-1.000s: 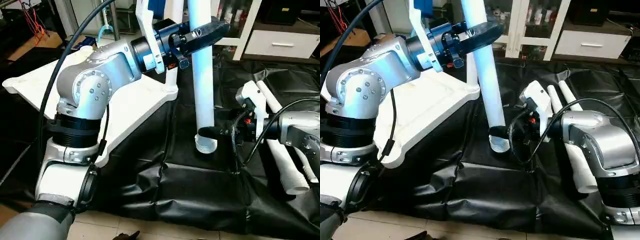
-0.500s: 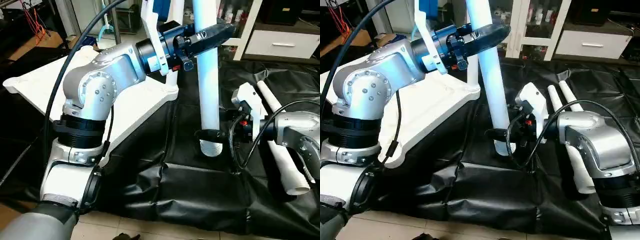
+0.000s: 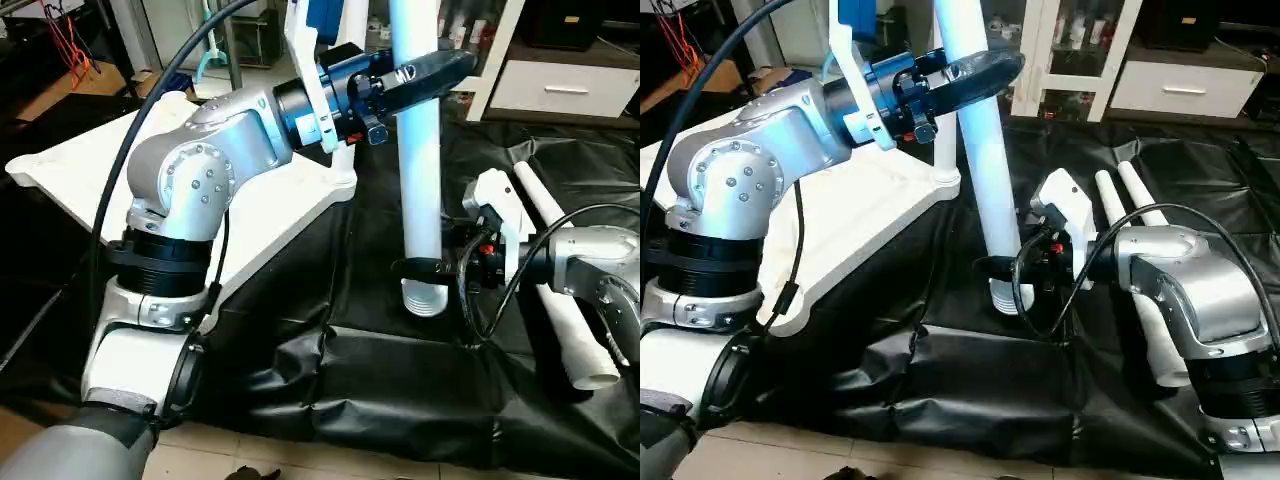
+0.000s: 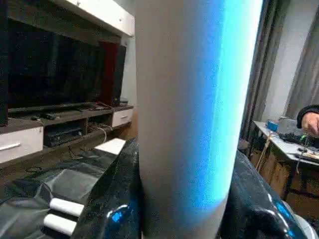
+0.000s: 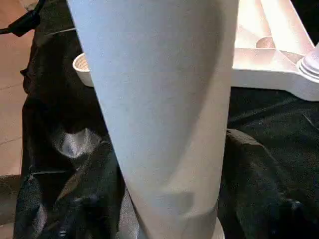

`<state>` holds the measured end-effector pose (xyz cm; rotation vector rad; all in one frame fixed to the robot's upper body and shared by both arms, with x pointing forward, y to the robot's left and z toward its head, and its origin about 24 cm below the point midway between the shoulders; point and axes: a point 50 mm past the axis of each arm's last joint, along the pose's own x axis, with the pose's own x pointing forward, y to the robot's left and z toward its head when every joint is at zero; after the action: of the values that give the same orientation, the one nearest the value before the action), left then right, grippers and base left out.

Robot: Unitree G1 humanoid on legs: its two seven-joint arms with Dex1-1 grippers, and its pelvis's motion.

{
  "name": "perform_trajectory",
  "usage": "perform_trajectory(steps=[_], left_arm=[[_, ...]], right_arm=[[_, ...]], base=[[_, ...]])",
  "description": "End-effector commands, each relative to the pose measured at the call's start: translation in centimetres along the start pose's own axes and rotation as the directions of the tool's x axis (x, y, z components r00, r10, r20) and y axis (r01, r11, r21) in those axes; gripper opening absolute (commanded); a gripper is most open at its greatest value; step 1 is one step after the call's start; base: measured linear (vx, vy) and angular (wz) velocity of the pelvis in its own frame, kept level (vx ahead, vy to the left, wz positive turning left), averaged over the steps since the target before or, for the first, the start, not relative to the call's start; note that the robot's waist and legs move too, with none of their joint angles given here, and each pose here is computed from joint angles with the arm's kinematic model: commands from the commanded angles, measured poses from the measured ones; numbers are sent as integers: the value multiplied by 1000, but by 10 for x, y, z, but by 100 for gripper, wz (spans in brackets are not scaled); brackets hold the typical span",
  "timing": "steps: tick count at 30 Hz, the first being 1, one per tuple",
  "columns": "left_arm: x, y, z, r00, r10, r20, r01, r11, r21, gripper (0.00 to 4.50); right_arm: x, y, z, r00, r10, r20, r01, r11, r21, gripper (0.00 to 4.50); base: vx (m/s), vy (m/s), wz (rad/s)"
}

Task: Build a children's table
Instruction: Pick table leg

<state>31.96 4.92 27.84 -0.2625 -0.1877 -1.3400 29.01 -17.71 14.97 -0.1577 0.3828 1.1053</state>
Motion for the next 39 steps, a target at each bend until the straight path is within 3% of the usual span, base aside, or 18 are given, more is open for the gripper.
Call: perform_trajectory(steps=[1,8,11,13,18,20,24,26,28,29,30,32,34,35,39], left_arm=[[1,0,2,1000,-8,0,8,1000,-1,159],[0,5,0,999,30,-21,-30,999,13,159],[-2,10,-5,998,41,-37,-42,998,-41,232],[-5,13,-8,997,60,-48,-63,997,-51,239],[-20,10,-13,994,80,-79,-85,995,-55,282],[-44,17,-20,984,150,-100,-158,984,-85,298],[-62,24,-22,970,227,-89,-234,970,-71,326],[-85,40,-19,913,407,-20,-407,913,-26,336],[-101,52,-20,825,566,10,-566,824,34,338],[-124,63,-31,688,725,-17,-715,682,156,338],[-124,63,-31,688,725,-17,-715,682,156,338],[-138,63,-39,603,798,6,-775,583,242,338],[-144,57,-51,544,838,48,-809,508,296,338],[-145,55,-55,528,846,73,-819,486,304,338],[-140,46,-71,528,848,52,-814,487,316,338]], right_arm=[[1,0,-3,1000,5,-5,-5,1000,-3,248],[1,0,-3,1000,5,1,-5,1000,-1,200],[1,0,-2,1000,-3,17,3,1000,0,196],[0,-1,0,999,-9,34,9,1000,3,194],[-3,-3,5,995,-47,91,46,999,16,190],[-14,-10,12,979,-120,162,116,993,36,189],[-24,-14,15,961,-180,209,171,983,60,188],[-33,-22,17,914,-316,254,306,949,76,188],[-39,-30,18,849,-450,275,445,891,85,188],[-37,-28,21,772,-518,369,545,838,37,188],[-37,-28,21,772,-518,369,545,838,37,188],[-29,-20,18,759,-540,364,562,825,54,188],[-16,-7,12,768,-522,370,510,849,138,188],[-12,-3,11,762,-523,382,500,850,167,188],[-1,7,1,766,-511,389,477,858,189,188]], base=[[0,0,0],[0,0,0],[0,0,0],[0,0,0],[0,0,0],[0,0,0],[0,0,0],[0,0,0],[0,0,0],[0,0,0],[0,0,0],[0,0,0],[0,0,0],[0,0,0],[0,0,0]])
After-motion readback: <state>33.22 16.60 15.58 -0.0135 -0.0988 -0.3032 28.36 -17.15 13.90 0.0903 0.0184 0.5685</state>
